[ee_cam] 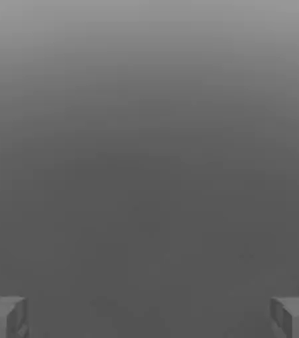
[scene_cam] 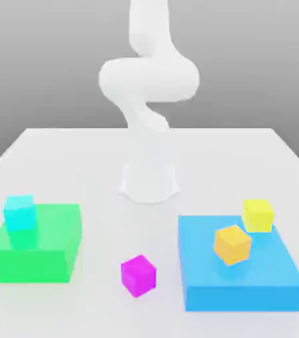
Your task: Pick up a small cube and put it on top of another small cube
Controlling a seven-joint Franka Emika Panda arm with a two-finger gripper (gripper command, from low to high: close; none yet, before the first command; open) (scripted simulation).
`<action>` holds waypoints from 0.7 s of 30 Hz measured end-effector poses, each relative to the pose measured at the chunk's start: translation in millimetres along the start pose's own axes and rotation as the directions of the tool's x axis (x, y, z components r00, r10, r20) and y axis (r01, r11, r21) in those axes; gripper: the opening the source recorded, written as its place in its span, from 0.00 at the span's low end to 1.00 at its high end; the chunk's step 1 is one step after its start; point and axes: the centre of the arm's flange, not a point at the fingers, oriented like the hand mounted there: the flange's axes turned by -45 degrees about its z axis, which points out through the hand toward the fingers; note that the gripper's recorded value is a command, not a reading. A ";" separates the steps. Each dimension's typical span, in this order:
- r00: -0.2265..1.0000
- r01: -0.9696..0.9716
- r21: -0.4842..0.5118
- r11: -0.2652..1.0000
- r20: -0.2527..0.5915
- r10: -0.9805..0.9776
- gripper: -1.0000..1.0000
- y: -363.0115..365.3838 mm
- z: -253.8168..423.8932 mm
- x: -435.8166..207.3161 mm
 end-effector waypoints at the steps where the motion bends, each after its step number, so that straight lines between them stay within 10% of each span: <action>1: 0.999 0.023 0.018 1.000 0.037 -0.024 0.50 3.3 27.4 -6.1; 21: 0.648 0.396 0.337 0.854 0.557 -0.520 0.50 16.8 345.9 -309.8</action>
